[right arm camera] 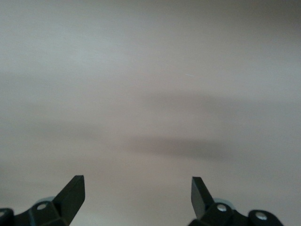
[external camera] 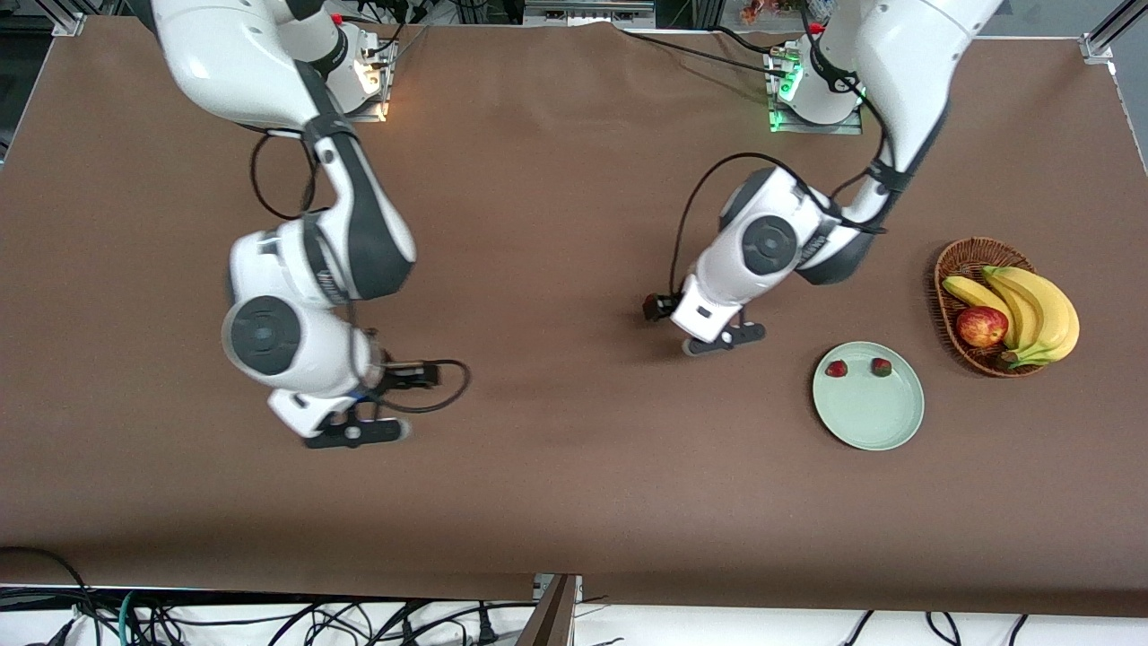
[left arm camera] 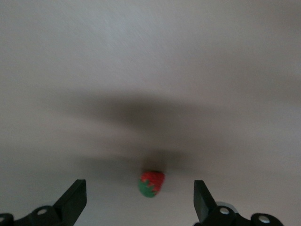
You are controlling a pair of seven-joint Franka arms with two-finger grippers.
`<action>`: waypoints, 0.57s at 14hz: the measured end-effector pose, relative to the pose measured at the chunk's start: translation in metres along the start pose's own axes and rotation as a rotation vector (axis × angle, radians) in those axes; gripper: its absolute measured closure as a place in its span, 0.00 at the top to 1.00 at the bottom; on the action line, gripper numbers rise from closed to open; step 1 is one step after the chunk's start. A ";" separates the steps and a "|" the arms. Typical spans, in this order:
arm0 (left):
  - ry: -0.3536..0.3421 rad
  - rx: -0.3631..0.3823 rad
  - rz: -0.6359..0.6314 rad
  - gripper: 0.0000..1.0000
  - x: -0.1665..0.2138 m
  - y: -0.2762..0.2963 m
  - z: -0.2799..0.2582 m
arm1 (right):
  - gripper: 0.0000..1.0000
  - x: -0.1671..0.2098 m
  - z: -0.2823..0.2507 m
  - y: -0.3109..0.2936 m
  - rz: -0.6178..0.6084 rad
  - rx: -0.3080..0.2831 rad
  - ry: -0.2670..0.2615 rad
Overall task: Collect all strawberries into plate
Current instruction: 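Grasp the mid-table strawberry with the left gripper while the right gripper withdraws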
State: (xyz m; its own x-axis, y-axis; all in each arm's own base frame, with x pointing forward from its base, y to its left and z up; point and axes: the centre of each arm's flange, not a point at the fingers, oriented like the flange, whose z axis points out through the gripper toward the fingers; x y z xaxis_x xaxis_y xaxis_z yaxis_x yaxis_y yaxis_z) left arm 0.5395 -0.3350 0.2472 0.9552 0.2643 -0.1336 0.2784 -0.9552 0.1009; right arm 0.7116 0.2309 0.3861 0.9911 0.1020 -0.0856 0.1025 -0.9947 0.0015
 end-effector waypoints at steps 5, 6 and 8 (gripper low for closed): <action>0.087 0.067 0.006 1.00 -0.033 0.002 0.064 | 1.00 -0.024 -0.074 0.092 0.030 -0.026 -0.023; 0.088 0.064 0.001 1.00 -0.035 0.002 0.071 | 1.00 -0.032 -0.086 0.112 0.048 -0.021 -0.023; 0.083 0.062 -0.001 1.00 -0.040 0.005 0.079 | 1.00 -0.054 -0.109 0.142 0.065 -0.012 -0.025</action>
State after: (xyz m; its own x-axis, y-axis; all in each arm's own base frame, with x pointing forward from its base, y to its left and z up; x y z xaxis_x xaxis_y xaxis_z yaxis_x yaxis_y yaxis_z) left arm 0.4948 -0.3606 0.1751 0.9606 0.2732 -0.0517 0.2753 -0.9606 0.0394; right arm 0.6819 0.0858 0.4993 0.9933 0.0363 -0.1096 0.0388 -0.9990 0.0203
